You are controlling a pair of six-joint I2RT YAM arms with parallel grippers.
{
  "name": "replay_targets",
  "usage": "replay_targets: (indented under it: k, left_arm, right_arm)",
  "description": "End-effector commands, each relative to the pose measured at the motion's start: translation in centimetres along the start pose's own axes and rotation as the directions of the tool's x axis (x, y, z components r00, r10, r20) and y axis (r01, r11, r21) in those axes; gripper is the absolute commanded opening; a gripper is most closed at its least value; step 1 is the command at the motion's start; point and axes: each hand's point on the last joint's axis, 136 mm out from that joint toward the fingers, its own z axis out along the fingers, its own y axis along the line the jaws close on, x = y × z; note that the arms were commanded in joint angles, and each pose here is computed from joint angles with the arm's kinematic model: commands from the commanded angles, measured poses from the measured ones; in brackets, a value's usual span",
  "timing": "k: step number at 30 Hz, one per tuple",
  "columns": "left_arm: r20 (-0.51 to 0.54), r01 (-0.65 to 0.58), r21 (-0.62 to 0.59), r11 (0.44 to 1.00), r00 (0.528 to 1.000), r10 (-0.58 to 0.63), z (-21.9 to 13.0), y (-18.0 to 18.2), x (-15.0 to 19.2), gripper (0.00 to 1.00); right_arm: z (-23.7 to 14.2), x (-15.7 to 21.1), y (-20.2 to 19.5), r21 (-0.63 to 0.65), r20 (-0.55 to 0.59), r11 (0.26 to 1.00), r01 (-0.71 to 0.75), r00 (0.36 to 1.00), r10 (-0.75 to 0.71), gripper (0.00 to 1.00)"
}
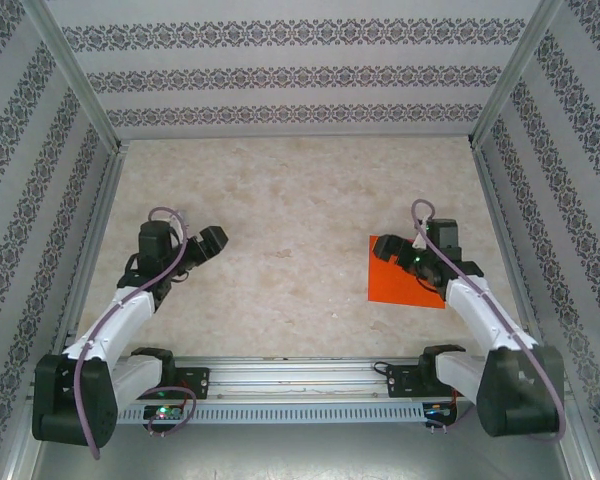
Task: Fold a paper plane with a square sheet of paper (fold left side to right side)
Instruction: Move the square sheet of paper to the center of the table.
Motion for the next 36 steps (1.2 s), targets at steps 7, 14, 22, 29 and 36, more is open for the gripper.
replay_targets:
  k: [7,14,22,29,36]
  left_arm:
    - [-0.142,-0.013,0.027,1.000,0.990,0.017,2.0,-2.2,3.3,0.78]
    - [-0.149,-0.012,-0.011,1.000,0.989,0.010,2.6,-1.5,3.7,0.75]
    - [-0.134,-0.029,-0.077,0.997,0.991,0.019,2.1,-0.6,3.4,0.74]
    - [-0.129,-0.025,-0.112,0.993,0.992,0.010,1.9,-0.1,3.4,0.73]
    - [-0.128,-0.029,-0.153,0.988,0.992,0.009,1.5,0.6,3.4,0.73]
  right_arm:
    - [3.2,2.7,-0.6,0.067,-0.147,0.998,0.017,0.989,-0.007,0.98]
    - [4.7,3.7,-0.8,0.086,-0.194,0.996,0.034,0.981,-0.017,0.98]
    - [7.0,5.3,3.0,0.025,-0.255,0.998,0.060,0.966,-0.051,0.97]
    - [10.4,7.1,7.7,0.005,-0.286,0.999,0.047,0.957,-0.044,0.97]
    - [13.1,9.3,13.2,-0.029,-0.277,0.999,0.036,0.960,-0.043,0.98]
